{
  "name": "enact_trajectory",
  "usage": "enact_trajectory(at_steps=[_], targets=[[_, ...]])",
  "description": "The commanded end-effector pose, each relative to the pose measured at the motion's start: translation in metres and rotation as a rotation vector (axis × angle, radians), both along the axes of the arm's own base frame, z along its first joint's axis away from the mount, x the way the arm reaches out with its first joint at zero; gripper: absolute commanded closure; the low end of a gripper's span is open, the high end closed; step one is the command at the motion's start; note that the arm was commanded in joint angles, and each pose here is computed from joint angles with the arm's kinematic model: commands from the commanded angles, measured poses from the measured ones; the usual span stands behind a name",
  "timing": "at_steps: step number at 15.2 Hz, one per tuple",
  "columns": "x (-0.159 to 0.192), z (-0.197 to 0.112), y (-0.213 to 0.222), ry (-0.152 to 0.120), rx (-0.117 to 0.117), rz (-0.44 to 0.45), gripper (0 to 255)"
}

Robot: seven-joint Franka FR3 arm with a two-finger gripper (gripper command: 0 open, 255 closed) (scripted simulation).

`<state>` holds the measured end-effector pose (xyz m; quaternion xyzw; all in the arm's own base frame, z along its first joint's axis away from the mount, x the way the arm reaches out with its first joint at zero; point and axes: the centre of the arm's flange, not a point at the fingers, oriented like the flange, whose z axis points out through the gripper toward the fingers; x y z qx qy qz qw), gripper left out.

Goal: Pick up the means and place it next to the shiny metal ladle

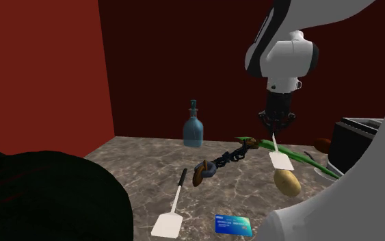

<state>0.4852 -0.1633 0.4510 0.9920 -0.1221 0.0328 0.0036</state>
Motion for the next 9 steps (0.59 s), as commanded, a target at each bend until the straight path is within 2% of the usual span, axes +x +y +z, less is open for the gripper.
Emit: enact_trajectory(at_steps=[1,9], targets=[[-0.007,-0.001,-0.026,0.000,0.000,0.002,255],[-0.034,-0.001,-0.128,0.000,0.000,0.002,255]])
